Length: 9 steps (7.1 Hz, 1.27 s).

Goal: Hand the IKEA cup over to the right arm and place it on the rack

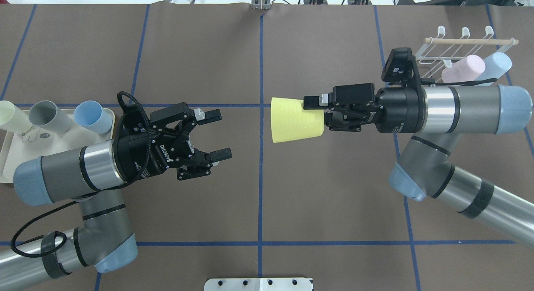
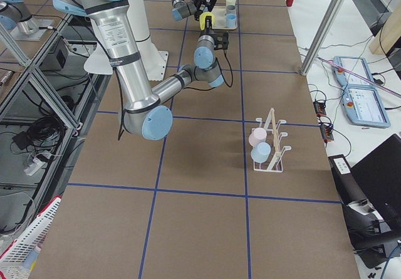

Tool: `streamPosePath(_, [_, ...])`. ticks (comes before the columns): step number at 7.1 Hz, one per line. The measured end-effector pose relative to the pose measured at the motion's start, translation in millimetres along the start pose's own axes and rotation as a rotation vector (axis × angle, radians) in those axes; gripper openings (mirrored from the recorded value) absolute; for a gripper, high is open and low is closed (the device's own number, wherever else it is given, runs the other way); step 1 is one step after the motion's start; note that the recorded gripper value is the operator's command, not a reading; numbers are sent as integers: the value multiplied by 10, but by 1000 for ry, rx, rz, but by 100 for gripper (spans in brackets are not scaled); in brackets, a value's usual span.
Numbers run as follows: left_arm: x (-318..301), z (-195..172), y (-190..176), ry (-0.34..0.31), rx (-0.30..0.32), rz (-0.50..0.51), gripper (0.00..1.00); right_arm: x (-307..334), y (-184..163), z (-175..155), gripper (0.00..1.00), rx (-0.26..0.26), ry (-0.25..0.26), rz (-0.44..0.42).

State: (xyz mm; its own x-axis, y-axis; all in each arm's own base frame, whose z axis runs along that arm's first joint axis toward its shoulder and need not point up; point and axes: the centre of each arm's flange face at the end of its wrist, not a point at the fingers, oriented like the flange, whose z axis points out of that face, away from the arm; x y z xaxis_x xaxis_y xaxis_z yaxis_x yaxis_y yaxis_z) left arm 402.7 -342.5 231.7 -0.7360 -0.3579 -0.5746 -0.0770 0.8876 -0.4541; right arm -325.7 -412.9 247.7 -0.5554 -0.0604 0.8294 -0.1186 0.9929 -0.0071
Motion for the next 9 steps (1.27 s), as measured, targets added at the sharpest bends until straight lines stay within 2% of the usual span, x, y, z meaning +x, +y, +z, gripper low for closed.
streamPosePath(2, [-20,-23,-144,-24,33,58,100,-236,-518,-412,21,47,142,-34])
streamPosePath(5, [-75,34,-199,-94,62,122,100,-535,-1011,-872,18,51,355,-48])
streamPosePath(7, [-35,83,-287,-159,100,212,100,-673,-1267,-1134,18,46,475,-25])
streamPosePath(9, [308,121,-424,-244,184,369,100,-703,-1443,-1323,19,47,557,-18])
